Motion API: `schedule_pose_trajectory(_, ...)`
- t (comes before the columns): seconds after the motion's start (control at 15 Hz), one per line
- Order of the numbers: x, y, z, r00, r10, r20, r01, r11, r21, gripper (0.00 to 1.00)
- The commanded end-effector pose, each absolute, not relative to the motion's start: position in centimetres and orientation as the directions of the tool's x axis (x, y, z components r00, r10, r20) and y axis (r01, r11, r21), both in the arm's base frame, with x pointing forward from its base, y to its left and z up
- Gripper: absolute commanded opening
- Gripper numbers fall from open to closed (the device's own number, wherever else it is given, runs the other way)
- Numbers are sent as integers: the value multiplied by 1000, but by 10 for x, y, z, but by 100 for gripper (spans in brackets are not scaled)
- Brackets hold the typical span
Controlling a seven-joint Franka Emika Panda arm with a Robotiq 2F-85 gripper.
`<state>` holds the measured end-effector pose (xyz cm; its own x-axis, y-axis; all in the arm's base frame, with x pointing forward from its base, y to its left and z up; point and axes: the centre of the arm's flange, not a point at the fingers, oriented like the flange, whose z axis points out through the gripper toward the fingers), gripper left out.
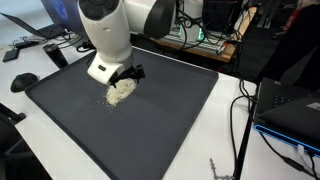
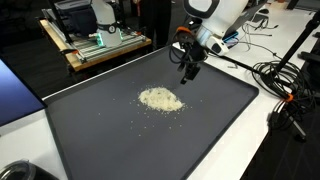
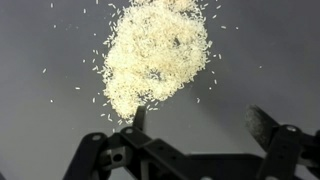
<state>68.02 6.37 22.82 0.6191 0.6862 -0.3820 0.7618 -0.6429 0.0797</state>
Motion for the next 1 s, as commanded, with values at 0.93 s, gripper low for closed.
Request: schedule_pose_trajectory(0.93, 473, -65, 322, 815, 489, 310, 522, -853, -28, 100)
